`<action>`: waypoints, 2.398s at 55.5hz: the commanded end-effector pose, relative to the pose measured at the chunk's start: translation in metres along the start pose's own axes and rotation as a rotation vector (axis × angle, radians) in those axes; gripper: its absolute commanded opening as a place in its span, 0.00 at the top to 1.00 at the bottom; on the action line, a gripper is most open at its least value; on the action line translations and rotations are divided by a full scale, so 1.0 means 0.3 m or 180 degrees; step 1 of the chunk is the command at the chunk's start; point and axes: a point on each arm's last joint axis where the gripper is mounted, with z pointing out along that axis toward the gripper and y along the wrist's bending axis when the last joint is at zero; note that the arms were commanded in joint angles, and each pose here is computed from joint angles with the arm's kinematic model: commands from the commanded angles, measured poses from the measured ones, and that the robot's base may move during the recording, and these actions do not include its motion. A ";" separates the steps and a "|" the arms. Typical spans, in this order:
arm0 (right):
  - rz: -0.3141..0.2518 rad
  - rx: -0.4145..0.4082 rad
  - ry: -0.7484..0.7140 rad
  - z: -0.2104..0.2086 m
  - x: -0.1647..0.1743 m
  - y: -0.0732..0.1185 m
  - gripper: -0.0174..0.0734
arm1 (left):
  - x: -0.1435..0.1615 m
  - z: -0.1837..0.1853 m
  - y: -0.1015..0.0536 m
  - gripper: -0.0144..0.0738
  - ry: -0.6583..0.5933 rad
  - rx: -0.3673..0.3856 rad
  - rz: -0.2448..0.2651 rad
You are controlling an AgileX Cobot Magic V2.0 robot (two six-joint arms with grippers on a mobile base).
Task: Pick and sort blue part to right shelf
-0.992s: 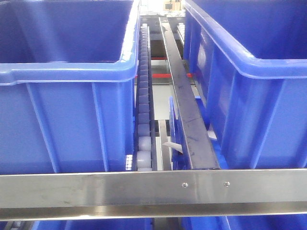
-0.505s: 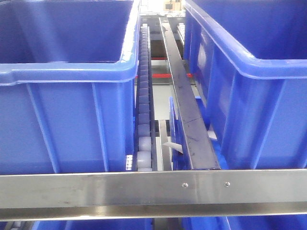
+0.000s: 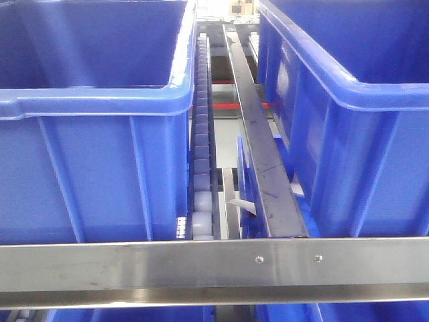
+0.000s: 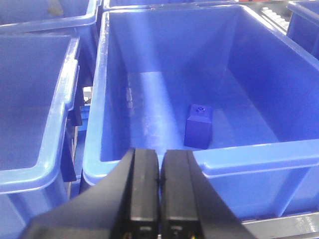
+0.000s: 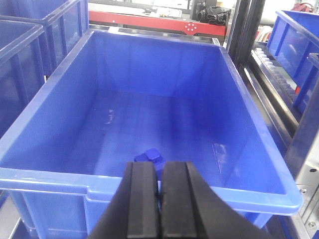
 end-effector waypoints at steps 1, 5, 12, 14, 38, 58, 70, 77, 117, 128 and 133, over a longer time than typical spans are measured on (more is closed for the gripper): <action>-0.0031 0.0019 -0.0396 -0.019 -0.051 -0.002 0.68 | -0.049 -0.037 -0.004 0.70 -0.0425 0.0040 -0.0051; -0.0031 0.0019 -0.0396 -0.019 -0.051 -0.002 0.68 | -0.039 -0.030 -0.017 0.70 -0.0404 0.0029 -0.0078; -0.0031 0.0019 -0.0396 -0.019 -0.051 -0.002 0.68 | 0.005 0.016 -0.035 0.70 -0.0460 -0.0147 -0.0207; -0.0031 0.0019 -0.0396 -0.019 -0.051 -0.002 0.68 | 0.019 0.033 -0.037 0.70 -0.0511 -0.0188 -0.0206; -0.0031 0.0019 -0.0396 -0.019 -0.051 -0.002 0.68 | 0.251 0.185 -0.026 0.70 -0.1015 -0.0400 -0.0110; -0.0031 0.0019 -0.0404 -0.020 -0.052 -0.002 0.68 | 0.263 0.190 -0.031 0.70 -0.1117 -0.0287 -0.0149; -0.0031 0.0019 -0.0404 -0.020 -0.052 -0.002 0.68 | 0.261 0.189 -0.035 0.70 -0.1121 -0.0208 -0.0152; -0.0031 0.0019 -0.0404 -0.020 -0.052 -0.002 0.68 | 0.261 0.189 -0.035 0.70 -0.1121 -0.0208 -0.0152; 0.0150 -0.0103 -0.0425 0.098 0.109 0.020 0.68 | 0.261 0.189 -0.035 0.70 -0.1121 -0.0208 -0.0152; 0.0584 -0.0148 -0.0530 0.168 0.273 0.031 0.68 | 0.261 0.189 -0.035 0.70 -0.1121 -0.0208 -0.0152; 0.0684 -0.0128 -0.0514 0.181 0.331 0.031 0.68 | 0.261 0.189 -0.035 0.70 -0.1121 -0.0208 -0.0152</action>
